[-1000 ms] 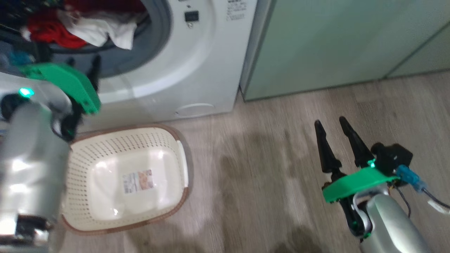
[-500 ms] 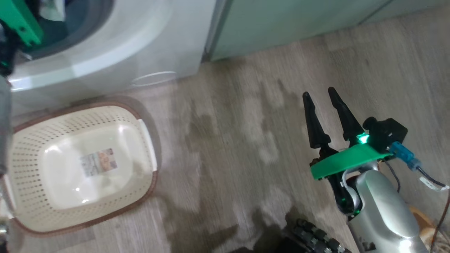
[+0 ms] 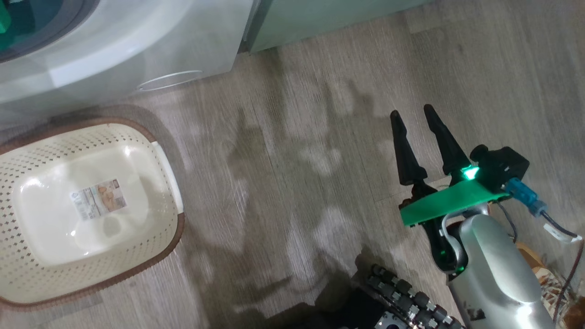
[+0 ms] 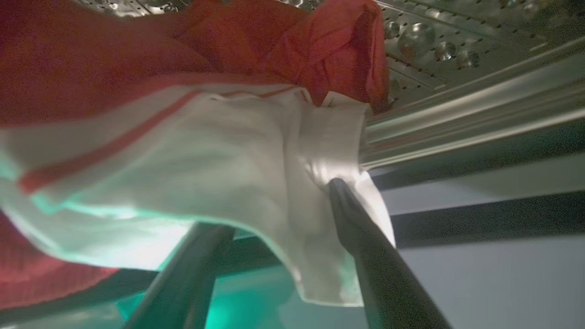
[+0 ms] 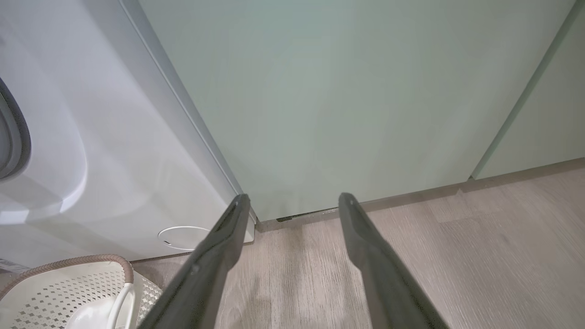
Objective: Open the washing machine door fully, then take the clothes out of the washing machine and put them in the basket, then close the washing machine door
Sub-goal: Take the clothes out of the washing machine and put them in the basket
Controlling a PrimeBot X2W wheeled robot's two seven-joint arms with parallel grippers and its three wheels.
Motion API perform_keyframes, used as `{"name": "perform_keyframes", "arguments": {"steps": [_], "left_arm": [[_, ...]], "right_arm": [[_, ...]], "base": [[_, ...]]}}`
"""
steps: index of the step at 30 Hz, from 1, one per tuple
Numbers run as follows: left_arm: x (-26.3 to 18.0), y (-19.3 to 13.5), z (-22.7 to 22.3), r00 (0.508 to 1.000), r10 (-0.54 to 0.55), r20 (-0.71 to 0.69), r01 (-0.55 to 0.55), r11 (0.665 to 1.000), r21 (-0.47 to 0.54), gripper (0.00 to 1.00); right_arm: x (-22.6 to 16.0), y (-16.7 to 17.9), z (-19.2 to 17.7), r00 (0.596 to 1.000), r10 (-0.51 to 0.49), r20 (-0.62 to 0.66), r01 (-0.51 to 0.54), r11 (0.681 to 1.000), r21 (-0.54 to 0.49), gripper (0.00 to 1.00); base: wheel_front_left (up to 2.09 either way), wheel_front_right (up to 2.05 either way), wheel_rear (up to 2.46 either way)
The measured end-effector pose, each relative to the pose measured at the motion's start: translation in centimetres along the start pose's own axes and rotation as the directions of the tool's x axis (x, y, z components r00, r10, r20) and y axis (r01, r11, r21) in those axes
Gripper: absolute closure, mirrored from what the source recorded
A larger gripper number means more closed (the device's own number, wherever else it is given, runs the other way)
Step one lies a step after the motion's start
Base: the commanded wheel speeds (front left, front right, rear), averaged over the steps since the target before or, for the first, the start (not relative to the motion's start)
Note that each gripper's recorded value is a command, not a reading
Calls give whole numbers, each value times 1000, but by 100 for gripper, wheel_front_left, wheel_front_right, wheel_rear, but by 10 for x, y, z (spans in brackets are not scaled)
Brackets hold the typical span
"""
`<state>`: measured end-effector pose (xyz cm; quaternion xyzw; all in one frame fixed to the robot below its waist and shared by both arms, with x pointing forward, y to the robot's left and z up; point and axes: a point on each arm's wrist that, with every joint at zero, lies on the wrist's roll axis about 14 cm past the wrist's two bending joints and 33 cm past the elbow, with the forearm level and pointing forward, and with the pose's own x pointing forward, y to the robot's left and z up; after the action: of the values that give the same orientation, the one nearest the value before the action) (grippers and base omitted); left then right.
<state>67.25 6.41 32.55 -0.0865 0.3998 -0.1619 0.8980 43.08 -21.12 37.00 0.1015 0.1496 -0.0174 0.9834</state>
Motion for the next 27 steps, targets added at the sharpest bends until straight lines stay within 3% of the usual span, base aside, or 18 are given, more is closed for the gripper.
{"name": "perform_keyframes", "arguments": {"steps": [1,3,14,19,27], "left_arm": [[0,0,0,1000,0,0,0,1000,0,20],[2,-3,0,1000,-6,7,6,1000,2,99],[-14,-8,4,994,24,106,-23,1000,-11,100],[-38,-3,12,983,48,177,-47,999,-14,100],[-84,-23,10,957,29,287,-38,999,26,100]], "right_arm": [[0,0,0,1000,0,0,0,1000,0,0],[3,1,2,1000,3,5,-3,1000,-1,0],[5,9,13,999,24,38,-24,1000,10,0],[1,18,24,997,48,67,-49,999,14,0],[-22,28,32,993,79,89,-81,997,16,0]], "base": [[0,0,0],[0,0,0],[0,0,0],[0,0,0],[0,0,0]]}}
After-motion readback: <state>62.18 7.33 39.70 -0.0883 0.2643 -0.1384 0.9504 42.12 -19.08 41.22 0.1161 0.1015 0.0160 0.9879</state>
